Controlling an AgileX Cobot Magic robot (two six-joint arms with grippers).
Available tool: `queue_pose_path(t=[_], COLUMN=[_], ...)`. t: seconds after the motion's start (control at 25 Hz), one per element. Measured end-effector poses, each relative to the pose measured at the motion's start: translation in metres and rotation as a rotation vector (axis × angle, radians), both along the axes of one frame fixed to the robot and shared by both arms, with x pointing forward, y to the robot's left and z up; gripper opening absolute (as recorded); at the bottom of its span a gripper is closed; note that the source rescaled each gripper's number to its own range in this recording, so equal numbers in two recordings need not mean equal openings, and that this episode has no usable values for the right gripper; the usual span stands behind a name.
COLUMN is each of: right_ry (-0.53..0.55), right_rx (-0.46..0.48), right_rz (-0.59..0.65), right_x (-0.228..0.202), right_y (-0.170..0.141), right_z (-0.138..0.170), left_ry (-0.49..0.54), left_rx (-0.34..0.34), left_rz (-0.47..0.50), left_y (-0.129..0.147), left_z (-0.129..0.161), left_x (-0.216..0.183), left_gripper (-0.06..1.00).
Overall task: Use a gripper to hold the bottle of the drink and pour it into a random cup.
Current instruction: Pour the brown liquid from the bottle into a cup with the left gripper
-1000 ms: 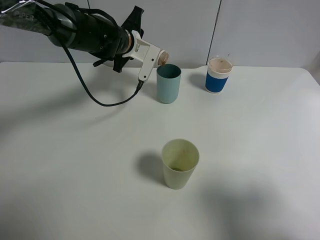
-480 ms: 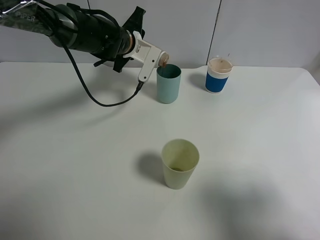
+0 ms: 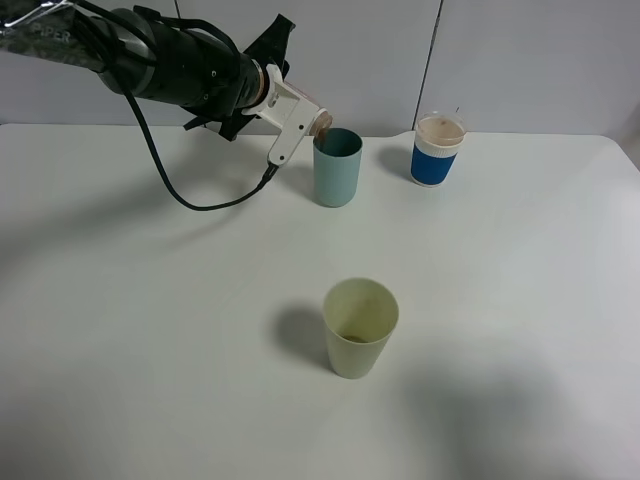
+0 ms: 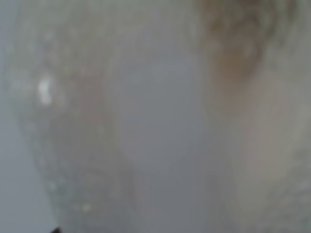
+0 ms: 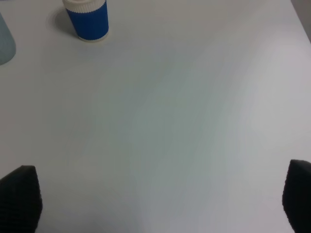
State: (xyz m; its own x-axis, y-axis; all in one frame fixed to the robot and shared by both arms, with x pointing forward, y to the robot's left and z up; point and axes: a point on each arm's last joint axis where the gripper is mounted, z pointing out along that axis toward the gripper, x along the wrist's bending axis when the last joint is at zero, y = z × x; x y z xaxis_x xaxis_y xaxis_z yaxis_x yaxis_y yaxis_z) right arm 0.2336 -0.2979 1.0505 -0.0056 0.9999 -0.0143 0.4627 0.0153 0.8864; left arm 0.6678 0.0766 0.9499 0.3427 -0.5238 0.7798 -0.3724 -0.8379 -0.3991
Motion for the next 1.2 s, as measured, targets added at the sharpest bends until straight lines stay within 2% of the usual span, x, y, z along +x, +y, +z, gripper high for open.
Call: queue_pose_path(t=[1.0,1.2], right_ry=[0.000,0.000], right_rx=[0.000,0.000], right_rz=[0.000,0.000], right_x=[0.000,0.000], right_y=[0.000,0.000], right_z=[0.000,0.000], left_ry=[-0.041,-0.046], left_rx=[-0.022,0.004], left_rz=[-0.023,-0.037], left_y=[-0.013,-0.013], left_z=[0.015,0.015], left_x=[0.001,0.001], left_gripper=[0.02,0.02])
